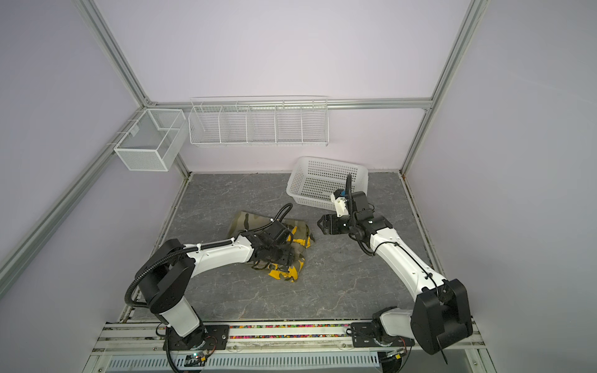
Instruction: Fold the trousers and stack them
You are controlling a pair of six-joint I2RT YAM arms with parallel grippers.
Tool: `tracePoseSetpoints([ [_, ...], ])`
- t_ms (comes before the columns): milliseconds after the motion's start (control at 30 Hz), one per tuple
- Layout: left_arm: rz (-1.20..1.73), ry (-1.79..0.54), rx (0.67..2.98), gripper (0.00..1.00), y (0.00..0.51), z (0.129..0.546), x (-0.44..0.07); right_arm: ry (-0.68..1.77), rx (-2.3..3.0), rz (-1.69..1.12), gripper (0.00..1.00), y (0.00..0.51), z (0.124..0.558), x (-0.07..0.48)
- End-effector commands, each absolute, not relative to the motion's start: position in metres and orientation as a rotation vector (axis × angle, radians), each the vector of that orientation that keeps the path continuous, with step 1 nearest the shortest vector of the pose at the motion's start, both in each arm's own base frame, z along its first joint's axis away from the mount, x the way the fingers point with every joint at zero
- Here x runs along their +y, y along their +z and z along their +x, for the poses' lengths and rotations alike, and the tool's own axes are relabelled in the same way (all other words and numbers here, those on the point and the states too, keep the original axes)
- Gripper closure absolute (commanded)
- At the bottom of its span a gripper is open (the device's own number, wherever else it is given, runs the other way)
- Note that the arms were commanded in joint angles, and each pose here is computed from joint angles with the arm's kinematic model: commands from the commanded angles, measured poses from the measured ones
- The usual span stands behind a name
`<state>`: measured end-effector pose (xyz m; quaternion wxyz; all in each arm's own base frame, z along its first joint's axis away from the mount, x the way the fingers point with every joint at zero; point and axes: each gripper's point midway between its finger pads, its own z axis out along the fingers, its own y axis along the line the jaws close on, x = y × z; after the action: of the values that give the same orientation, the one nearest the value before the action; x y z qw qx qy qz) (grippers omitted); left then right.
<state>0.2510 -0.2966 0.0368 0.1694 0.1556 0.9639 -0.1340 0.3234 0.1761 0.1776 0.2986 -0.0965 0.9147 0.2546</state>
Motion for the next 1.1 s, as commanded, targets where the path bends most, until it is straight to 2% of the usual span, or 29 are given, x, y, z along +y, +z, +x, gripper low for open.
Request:
tracePoseSetpoints([
  [0,0.407,-0.15,2.775,0.26,0.017,0.26,-0.262,0.701,2.449,-0.225,0.24,0.176,0.314,0.17],
  [267,0.395,0.028,2.765,0.27,0.03,0.302,-0.203,0.708,2.448,-0.195,0.23,0.175,0.315,0.169],
  [533,0.462,0.1,2.756,0.28,0.041,0.367,-0.149,0.709,2.439,-0.167,0.22,0.178,0.315,0.167],
  [800,0.617,0.137,2.709,0.28,0.049,0.417,-0.136,0.701,2.442,-0.155,0.22,0.178,0.313,0.165],
  [933,0.561,0.115,2.711,0.26,0.08,0.427,-0.137,0.692,2.44,-0.165,0.22,0.181,0.315,0.165],
  [1067,0.365,0.072,2.745,0.24,0.114,0.417,-0.134,0.699,2.426,-0.156,0.2,0.185,0.317,0.165],
])
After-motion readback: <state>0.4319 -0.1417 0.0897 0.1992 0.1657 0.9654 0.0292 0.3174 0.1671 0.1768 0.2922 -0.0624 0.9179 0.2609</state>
